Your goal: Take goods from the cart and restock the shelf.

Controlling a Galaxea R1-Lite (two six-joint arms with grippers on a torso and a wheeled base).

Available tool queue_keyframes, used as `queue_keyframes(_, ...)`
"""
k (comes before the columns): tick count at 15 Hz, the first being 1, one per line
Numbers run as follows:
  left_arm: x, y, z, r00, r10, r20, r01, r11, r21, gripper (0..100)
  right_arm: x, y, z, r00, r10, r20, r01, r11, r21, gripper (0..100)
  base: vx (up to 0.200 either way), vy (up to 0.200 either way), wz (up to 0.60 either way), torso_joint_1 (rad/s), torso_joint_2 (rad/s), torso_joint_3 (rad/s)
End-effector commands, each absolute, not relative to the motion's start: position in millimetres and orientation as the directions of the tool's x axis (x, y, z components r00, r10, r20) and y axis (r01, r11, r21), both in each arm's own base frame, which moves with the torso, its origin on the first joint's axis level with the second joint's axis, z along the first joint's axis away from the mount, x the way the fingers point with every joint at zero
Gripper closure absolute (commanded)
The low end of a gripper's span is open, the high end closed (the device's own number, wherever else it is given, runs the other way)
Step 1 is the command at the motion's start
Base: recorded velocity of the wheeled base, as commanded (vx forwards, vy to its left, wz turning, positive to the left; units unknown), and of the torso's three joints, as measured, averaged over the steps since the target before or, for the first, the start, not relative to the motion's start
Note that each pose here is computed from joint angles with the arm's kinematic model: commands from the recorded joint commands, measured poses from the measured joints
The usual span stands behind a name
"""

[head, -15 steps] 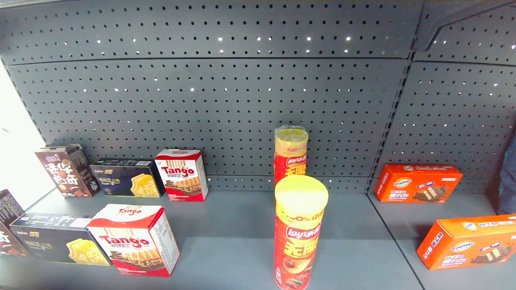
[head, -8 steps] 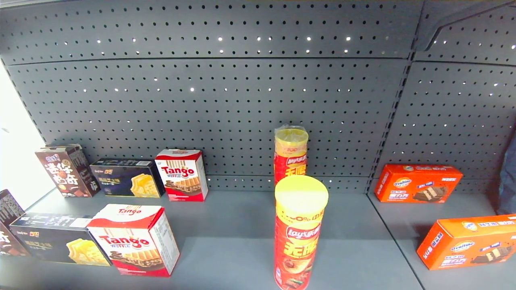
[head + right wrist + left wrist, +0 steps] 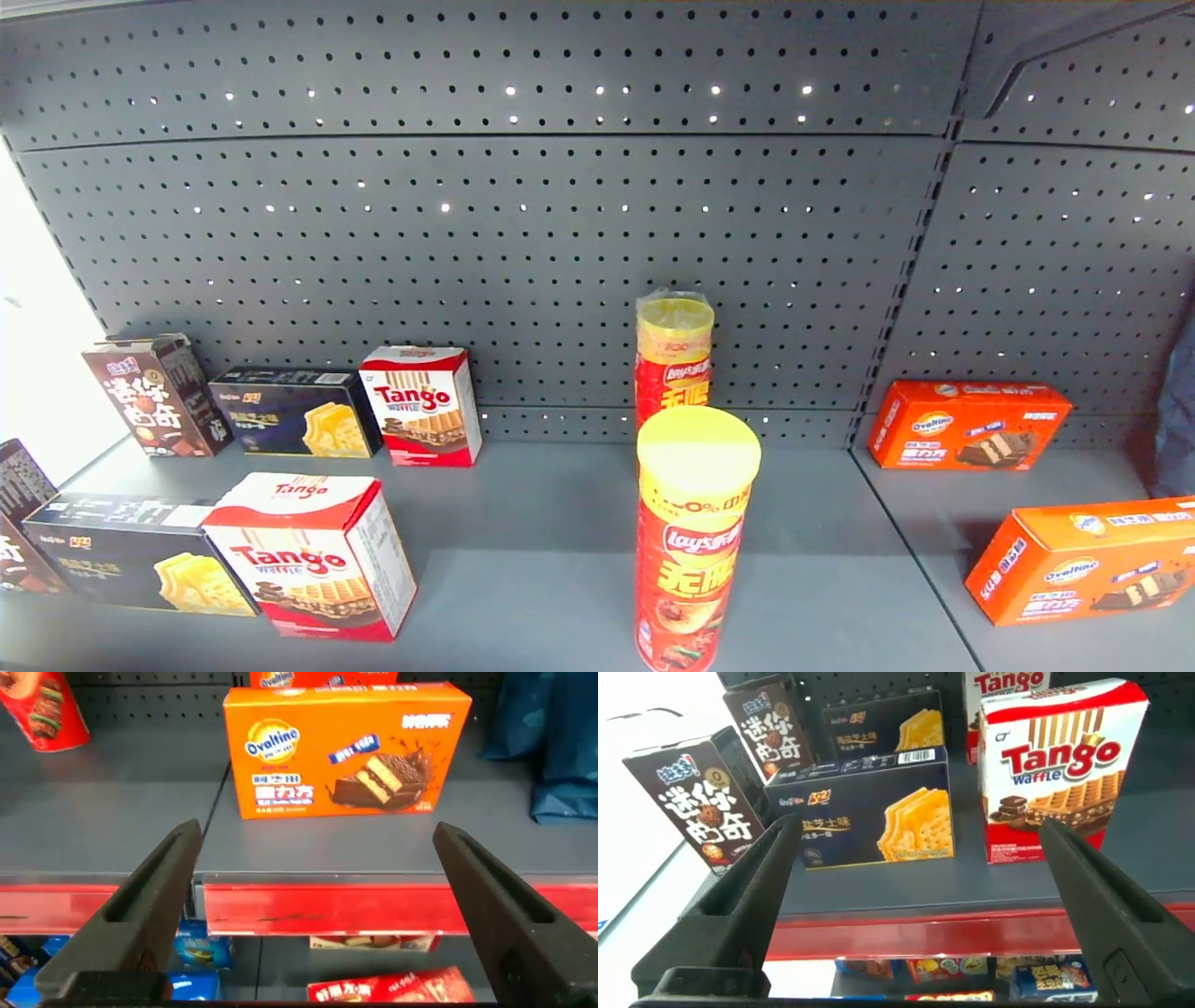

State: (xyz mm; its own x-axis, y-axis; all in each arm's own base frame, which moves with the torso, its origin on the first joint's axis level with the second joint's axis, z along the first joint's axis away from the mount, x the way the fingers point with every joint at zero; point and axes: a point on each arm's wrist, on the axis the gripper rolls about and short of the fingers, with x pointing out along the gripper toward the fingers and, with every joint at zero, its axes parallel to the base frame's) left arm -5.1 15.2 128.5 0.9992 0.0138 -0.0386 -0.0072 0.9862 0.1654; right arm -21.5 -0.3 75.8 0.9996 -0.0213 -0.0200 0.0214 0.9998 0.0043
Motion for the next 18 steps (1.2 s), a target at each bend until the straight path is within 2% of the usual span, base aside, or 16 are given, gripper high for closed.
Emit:
queue_keyframes(1, -1, 14, 111, 0.994, -0.062, -0.092, 0.079, 0.978, 0.194, 0, -23, 0, 75, 1.0, -0.017, -0.005, 0.017, 1.0, 0.005, 0, 0.0, 0.0, 0.0, 0.0, 0.0, 0.0)
queue_keyframes(3, 0, 14, 93, 0.983, -0.124, -0.136, 0.151, 0.965, 0.213, 0, -23, 0, 75, 1.0, -0.018, -0.005, 0.018, 1.0, 0.005, 0, 0.0, 0.0, 0.0, 0.0, 0.0, 0.0)
queue_keyframes(4, -4, 19, 85, 0.977, -0.19, -0.095, 0.206, 0.959, 0.196, 0, -23, 0, 75, 1.0, -0.017, -0.005, 0.017, 1.0, 0.005, 0, 0.0, 0.0, 0.0, 0.0, 0.0, 0.0)
queue_keyframes(6, -5, 20, 86, 0.969, -0.222, -0.105, 0.239, 0.951, 0.196, 0, -23, 0, 75, 1.0, -0.017, -0.005, 0.017, 1.0, 0.005, 0, 0.0, 0.0, 0.0, 0.0, 0.0, 0.0)
queue_keyframes(9, 0, 12, 86, 0.95, -0.245, -0.192, 0.275, 0.95, 0.151, 0, -23, 0, 75, 1.0, -0.017, -0.005, 0.017, 1.0, 0.005, 0, 0.0, 0.0, 0.0, 0.0, 0.0, 0.0)
queue_keyframes(10, 0, 12, 86, 0.95, -0.245, -0.192, 0.275, 0.95, 0.151, 0, -23, 0, 75, 1.0, -0.017, -0.005, 0.017, 1.0, 0.005, 0, 0.0, 0.0, 0.0, 0.0, 0.0, 0.0)
queue_keyframes(11, -1, 4, 85, 0.91, -0.326, -0.254, 0.35, 0.935, 0.052, 0, -23, 0, 75, 1.0, -0.018, -0.005, 0.018, 1.0, 0.005, 0, 0.0, 0.0, 0.0, 0.0, 0.0, 0.0)
queue_keyframes(12, -3, 0, 80, 0.888, -0.368, -0.274, 0.386, 0.922, 0.012, 0, -23, 0, 75, 1.0, -0.018, -0.005, 0.018, 1.0, 0.005, 0, 0.0, 0.0, 0.0, 0.0, 0.0, 0.0)
queue_keyframes(13, -3, -1, 79, 0.888, -0.367, -0.277, 0.386, 0.923, 0.013, 0, -23, 0, 75, 1.0, -0.018, -0.005, 0.018, 1.0, 0.005, 0, 0.0, 0.0, 0.0, 0.0, 0.0, 0.0)
queue_keyframes(15, -3, -2, 79, 0.92, -0.271, -0.281, 0.291, 0.956, 0.031, 0, -23, 0, 75, 1.0, -0.018, -0.005, 0.018, 1.0, 0.005, 0, 0.0, 0.0, 0.0, 0.0, 0.0, 0.0)
queue_keyframes(16, -3, -2, 79, 0.933, -0.233, -0.273, 0.251, 0.967, 0.032, 0, -23, 0, 75, 1.0, -0.018, -0.005, 0.018, 1.0, 0.005, 0, 0.0, 0.0, 0.0, 0.0, 0.0, 0.0)
queue_keyframes(18, -17, -1, 77, 0.982, -0.168, -0.09, 0.173, 0.983, 0.055, 0, -23, 0, 75, 1.0, -0.017, -0.005, 0.017, 1.0, 0.005, 0, 0.0, 0.0, 0.0, 0.0, 0.0, 0.0)
